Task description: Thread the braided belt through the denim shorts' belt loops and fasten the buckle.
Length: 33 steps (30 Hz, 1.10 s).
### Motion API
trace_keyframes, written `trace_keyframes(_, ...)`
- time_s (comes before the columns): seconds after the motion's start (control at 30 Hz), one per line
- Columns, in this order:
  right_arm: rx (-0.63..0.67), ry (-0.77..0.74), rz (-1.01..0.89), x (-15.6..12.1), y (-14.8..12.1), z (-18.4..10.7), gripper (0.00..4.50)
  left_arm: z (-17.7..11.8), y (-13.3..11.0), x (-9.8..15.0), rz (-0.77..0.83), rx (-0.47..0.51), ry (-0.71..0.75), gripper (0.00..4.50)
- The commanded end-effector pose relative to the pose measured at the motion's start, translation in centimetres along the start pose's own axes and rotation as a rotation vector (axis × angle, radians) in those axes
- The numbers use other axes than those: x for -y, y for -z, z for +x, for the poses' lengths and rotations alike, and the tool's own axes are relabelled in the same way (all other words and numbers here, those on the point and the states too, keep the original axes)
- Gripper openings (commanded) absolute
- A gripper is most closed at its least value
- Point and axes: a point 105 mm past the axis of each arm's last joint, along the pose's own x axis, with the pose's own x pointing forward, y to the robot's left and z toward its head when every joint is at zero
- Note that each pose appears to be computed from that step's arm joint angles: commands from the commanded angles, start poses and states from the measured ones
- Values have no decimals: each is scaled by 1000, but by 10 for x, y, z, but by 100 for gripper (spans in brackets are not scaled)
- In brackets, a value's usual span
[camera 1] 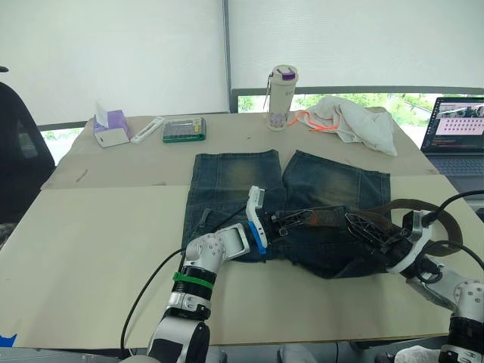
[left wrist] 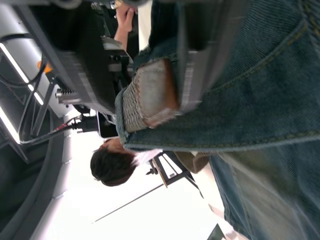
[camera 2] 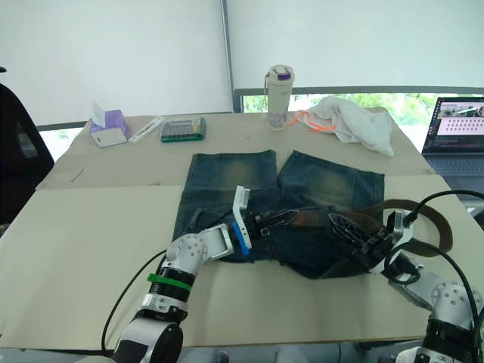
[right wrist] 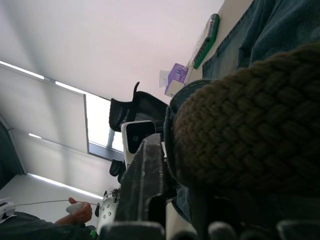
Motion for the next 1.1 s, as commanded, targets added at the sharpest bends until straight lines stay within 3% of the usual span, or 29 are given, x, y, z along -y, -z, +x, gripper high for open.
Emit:
trace_keyframes(0.03, -5, -22, -74, -10, -6, 0, 251, 11, -4, 12, 14, 24, 44, 0)
trace_keyframes(0.23, 55, 102, -215, -8, -32, -26, 445, 9, -10, 4, 54, 51, -20, 0)
trace_keyframes(0.4, -37, 115, -303, -26, -26, -39, 445, 2, -10, -4, 106, 28, -82, 0)
trace_keyframes(0.53, -180, 38, -379, -53, 4, -16, 445, -12, -13, -6, 121, 25, -115, 0)
trace_keyframes(0.73, -207, 32, -279, -43, 60, 21, 445, -33, -31, 12, 61, 125, -74, 0)
trace_keyframes(0.87, -153, 88, -194, -25, 81, 34, 445, -49, -33, 21, 52, 131, -83, 0)
trace_keyframes(1.1, 114, 31, -106, -34, 53, 65, 445, -72, -29, 21, 70, 104, -134, 0)
